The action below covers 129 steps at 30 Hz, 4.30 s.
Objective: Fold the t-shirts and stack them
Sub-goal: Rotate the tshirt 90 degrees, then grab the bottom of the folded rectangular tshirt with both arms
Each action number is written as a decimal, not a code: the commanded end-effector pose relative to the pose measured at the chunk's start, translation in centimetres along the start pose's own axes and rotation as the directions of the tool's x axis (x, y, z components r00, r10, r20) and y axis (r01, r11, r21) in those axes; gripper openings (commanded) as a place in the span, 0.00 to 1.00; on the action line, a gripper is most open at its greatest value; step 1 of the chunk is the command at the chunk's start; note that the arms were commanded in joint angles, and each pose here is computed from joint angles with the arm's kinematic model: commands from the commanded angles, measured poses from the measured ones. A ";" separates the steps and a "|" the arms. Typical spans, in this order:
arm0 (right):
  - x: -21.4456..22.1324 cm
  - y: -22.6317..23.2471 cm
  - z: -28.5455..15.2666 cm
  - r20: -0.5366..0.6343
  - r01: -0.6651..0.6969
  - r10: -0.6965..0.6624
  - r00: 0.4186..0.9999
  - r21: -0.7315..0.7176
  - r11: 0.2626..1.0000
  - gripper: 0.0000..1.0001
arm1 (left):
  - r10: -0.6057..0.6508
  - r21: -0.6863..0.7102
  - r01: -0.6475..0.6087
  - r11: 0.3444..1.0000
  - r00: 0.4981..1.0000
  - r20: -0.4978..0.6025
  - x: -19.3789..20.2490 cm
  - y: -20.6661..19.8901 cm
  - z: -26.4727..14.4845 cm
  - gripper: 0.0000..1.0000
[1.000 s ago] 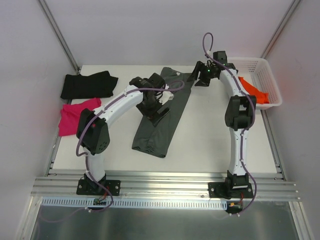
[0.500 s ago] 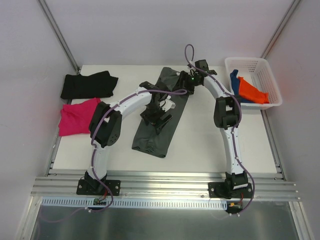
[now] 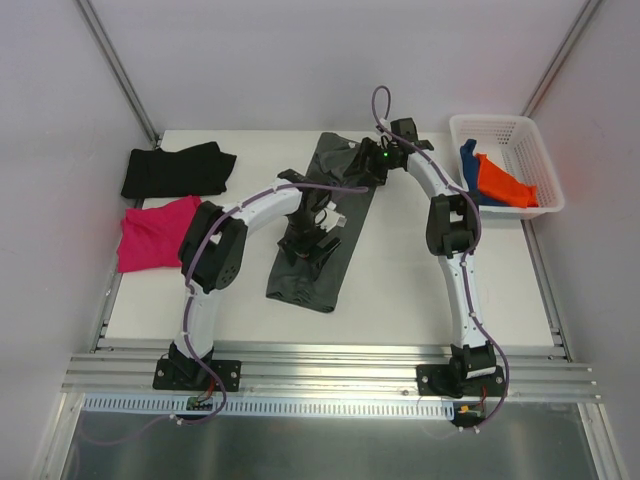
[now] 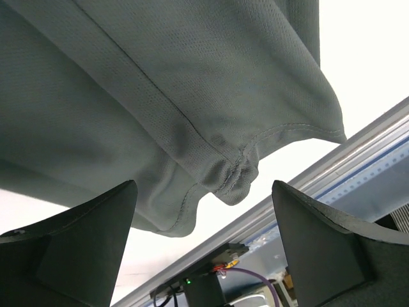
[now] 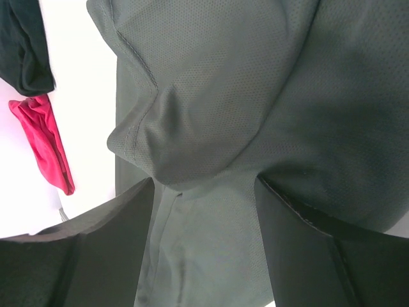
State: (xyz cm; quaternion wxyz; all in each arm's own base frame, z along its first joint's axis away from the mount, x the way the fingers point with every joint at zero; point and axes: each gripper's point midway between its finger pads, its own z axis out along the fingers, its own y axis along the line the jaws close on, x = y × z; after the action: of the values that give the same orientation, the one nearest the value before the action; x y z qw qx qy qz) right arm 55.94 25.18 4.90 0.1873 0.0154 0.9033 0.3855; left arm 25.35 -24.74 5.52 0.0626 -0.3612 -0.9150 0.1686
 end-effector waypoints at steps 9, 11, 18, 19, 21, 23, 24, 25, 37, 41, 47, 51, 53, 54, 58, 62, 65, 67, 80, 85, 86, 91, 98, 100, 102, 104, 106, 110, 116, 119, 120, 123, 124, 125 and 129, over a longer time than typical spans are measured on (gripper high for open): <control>-1.3 -0.2 0.6 0.032 -0.018 0.019 0.999 -0.032 0.999 0.68 | -0.031 0.101 0.038 0.994 0.997 -0.070 0.5 -2.1 1.7 0.87; -1.4 -0.3 0.5 0.034 -0.018 0.020 0.999 -0.034 0.999 0.68 | -0.028 0.114 0.037 0.993 0.996 -0.079 0.4 -2.5 2.2 0.87; -1.8 -0.9 0.0 0.041 -0.029 0.030 0.999 -0.033 0.999 0.68 | 0.017 0.145 -0.003 0.989 0.996 -0.090 -0.9 -4.8 3.6 0.87; -1.9 -0.9 -0.1 0.043 -0.029 0.030 0.999 -0.033 0.999 0.68 | 0.024 0.148 -0.009 0.989 0.995 -0.097 -0.9 -5.1 3.9 0.87; -2.1 -1.1 -0.2 0.047 -0.031 0.033 0.998 -0.031 0.999 0.69 | 0.035 0.149 -0.020 0.989 0.994 -0.099 -1.2 -5.7 4.2 0.87; -2.3 -1.0 -0.5 0.052 -0.029 0.031 0.998 -0.034 0.999 0.69 | 0.048 0.152 -0.033 0.988 0.994 -0.100 -1.3 -6.2 4.3 0.87; -2.4 -1.2 -0.5 0.055 -0.031 0.033 0.998 -0.032 0.999 0.69 | 0.054 0.155 -0.039 0.987 0.994 -0.096 -1.4 -6.5 4.4 0.87; -2.4 -1.0 -0.5 0.055 -0.027 0.029 0.998 -0.036 0.999 0.69 | 0.057 0.155 -0.041 0.987 0.993 -0.102 -1.4 -6.7 4.7 0.87; -2.6 -0.7 -0.7 0.063 -0.021 0.023 0.998 -0.044 0.999 0.69 | 0.087 0.169 -0.070 0.983 0.992 -0.094 -2.8 -7.9 6.0 0.87; -2.6 -0.5 -0.7 0.062 -0.019 0.022 0.998 -0.044 0.999 0.69 | 0.092 0.170 -0.076 0.982 0.992 -0.084 -3.3 -8.1 6.3 0.88; -2.2 0.2 -0.3 0.054 -0.009 0.011 0.998 -0.049 0.999 0.69 | 0.098 0.174 -0.083 0.981 0.992 -0.077 -3.7 -8.6 6.8 0.88; -2.0 0.7 -0.3 0.052 0.005 -0.003 0.999 -0.051 0.999 0.69 | 0.101 0.179 -0.086 0.980 0.992 -0.077 -3.8 -8.8 6.9 0.88; -2.0 1.1 -0.5 0.051 0.012 -0.009 0.999 -0.053 0.999 0.69 | 0.103 0.175 -0.090 0.980 0.992 -0.067 -4.1 -8.8 6.8 0.88; -2.1 1.2 -0.8 0.054 0.018 -0.015 0.998 -0.053 0.998 0.69 | 0.105 0.174 -0.092 0.980 0.992 -0.066 -4.2 -8.8 6.8 0.88; -2.6 2.3 -3.5 0.069 0.105 -0.103 0.992 -0.031 0.994 0.69 | 0.148 0.079 -0.146 0.986 0.989 -0.021 -4.8 -7.9 4.8 0.92; -3.5 3.8 -8.7 0.114 0.205 -0.208 0.971 0.039 0.978 0.72 | 0.222 -0.023 -0.221 0.975 0.974 0.051 -4.3 -7.5 0.3 0.95; -3.9 5.2 -13.9 0.163 0.210 -0.224 0.961 0.096 0.973 0.72 | 0.271 -0.108 -0.260 0.960 0.956 0.109 -3.2 -7.2 -3.6 0.95; -2.8 5.9 -17.5 0.174 0.187 -0.208 0.962 0.134 0.973 0.71 | 0.299 -0.172 -0.271 0.947 0.939 0.169 -2.7 -6.9 -6.7 0.96; 21.3 3.3 -21.7 -0.085 -0.202 0.215 0.973 0.140 0.969 0.67 | -0.104 -0.087 0.136 0.987 0.949 0.299 2.2 0.4 -9.7 0.86; 25.0 2.7 -22.5 -0.104 -0.178 0.200 0.974 0.189 0.966 0.63 | -0.309 0.111 0.289 0.951 0.891 0.332 1.5 -0.7 -9.5 0.89; 25.3 2.3 -22.7 -0.099 -0.172 0.195 0.976 0.205 0.964 0.63 | -0.352 0.159 0.316 0.935 0.875 0.333 1.2 -1.4 -9.7 0.89; 28.7 1.2 -22.9 -0.133 -0.260 0.295 0.946 0.230 0.938 0.63 | -0.469 0.339 0.380 0.861 0.851 0.238 0.0 -4.5 -8.1 0.81; 30.3 0.8 -20.5 -0.194 -0.434 0.470 0.861 0.201 0.878 0.62 | -0.566 0.362 0.507 0.783 0.821 0.074 2.0 -4.5 -4.4 0.75; 30.0 0.6 -19.8 -0.192 -0.453 0.485 0.853 0.186 0.872 0.61 | -0.577 0.372 0.522 0.767 0.816 0.044 2.6 -4.6 -3.3 0.75; 29.9 0.4 -19.5 -0.190 -0.451 0.483 0.855 0.189 0.872 0.61 | -0.587 0.366 0.537 0.760 0.809 0.030 2.8 -4.3 -2.6 0.75; 29.9 0.3 -19.4 -0.188 -0.455 0.487 0.853 0.191 0.870 0.61 | -0.597 0.354 0.554 0.753 0.802 0.015 3.1 -3.9 -2.0 0.74; 29.9 -0.1 -19.0 -0.180 -0.464 0.498 0.848 0.201 0.863 0.61 | -0.604 0.362 0.564 0.742 0.797 -0.002 3.0 -4.0 -1.8 0.72; 30.0 -0.1 -18.7 -0.194 -0.464 0.500 0.844 0.204 0.862 0.59 | -0.632 0.363 0.604 0.710 0.773 -0.051 3.0 -3.9 -0.8 0.66; 31.5 0.0 -18.0 -0.257 -0.456 0.510 0.821 0.243 0.856 0.57 | -0.671 0.360 0.659 0.660 0.733 -0.112 4.1 -3.7 0.5 0.61; 32.5 0.0 -17.5 -0.288 -0.456 0.523 0.802 0.270 0.848 0.57 | -0.682 0.356 0.677 0.644 0.719 -0.134 4.5 -3.7 1.0 0.60; 32.6 0.1 -17.4 -0.298 -0.449 0.517 0.802 0.270 0.852 0.57 | -0.683 0.358 0.681 0.639 0.716 -0.142 4.6 -3.8 1.1 0.60; 33.8 0.2 -17.0 -0.334 -0.443 0.525 0.783 0.294 0.847 0.55 | -0.692 0.364 0.695 0.619 0.703 -0.164 4.6 -3.9 1.4 0.58; 34.1 0.3 -16.8 -0.342 -0.442 0.528 0.777 0.300 0.845 0.54 | -0.696 0.364 0.703 0.611 0.696 -0.178 4.6 -3.9 1.7 0.58; 34.6 0.4 -16.6 -0.356 -0.434 0.526 0.772 0.309 0.846 0.54 | -0.697 0.364 0.706 0.607 0.694 -0.182 4.6 -3.9 1.9 0.57; 35.2 0.7 -16.0 -0.374 -0.421 0.521 0.767 0.320 0.849 0.54 | -0.703 0.359 0.724 0.589 0.678 -0.214 4.5 -3.7 2.9 0.55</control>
State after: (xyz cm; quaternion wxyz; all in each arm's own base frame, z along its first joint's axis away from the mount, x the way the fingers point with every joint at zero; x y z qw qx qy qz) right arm 17.56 19.82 3.56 -0.1198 0.1708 0.9283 0.3078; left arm 19.13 -24.62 4.22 0.2007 0.0325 -0.9317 0.3011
